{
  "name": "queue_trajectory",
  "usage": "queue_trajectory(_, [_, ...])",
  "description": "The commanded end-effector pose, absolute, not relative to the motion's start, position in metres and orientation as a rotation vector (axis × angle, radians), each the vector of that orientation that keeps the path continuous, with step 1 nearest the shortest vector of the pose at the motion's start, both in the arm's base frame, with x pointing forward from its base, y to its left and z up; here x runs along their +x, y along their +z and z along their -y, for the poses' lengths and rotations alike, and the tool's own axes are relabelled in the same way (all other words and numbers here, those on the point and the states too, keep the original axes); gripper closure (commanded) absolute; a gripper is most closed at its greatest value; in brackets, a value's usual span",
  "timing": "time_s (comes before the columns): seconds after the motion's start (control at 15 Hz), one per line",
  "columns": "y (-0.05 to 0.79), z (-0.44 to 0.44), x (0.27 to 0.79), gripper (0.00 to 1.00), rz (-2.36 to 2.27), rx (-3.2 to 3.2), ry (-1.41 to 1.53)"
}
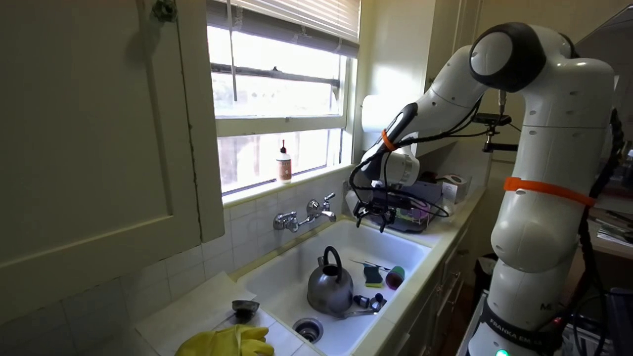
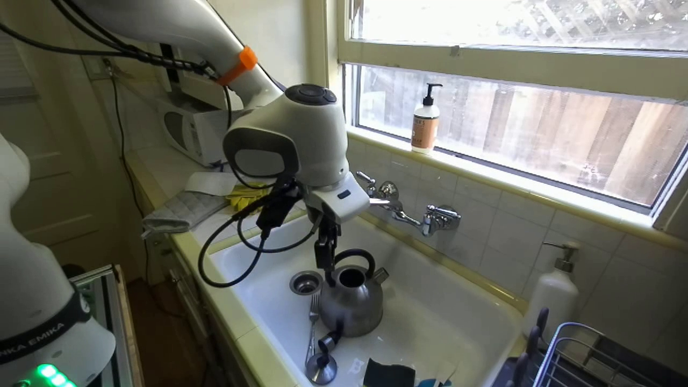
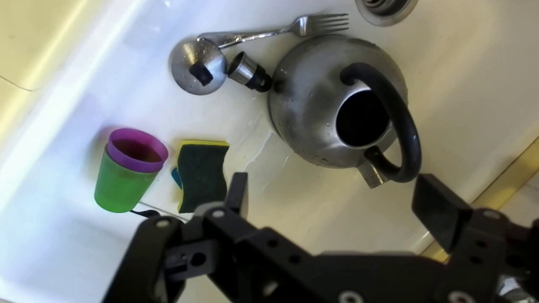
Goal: Use the sponge to scrub the teapot
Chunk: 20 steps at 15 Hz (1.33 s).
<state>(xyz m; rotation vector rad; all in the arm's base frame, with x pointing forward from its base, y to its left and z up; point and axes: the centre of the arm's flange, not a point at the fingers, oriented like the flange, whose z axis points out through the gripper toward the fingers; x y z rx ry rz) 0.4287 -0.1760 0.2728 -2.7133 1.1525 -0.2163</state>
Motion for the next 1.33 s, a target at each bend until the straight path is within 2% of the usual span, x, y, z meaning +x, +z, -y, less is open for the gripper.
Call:
queue_trajectory(0.0, [0.244,0.213,0.445,0.0,-1.198,-2.721,-0.223])
queue_trajectory(0.8, [0.248,0.223,0.445,0.0,-1.247,-2.699,-0.194])
queue_trajectory(1.27, [0.183,0.266,0.479,0.0,-1.305,-2.836,-0.319])
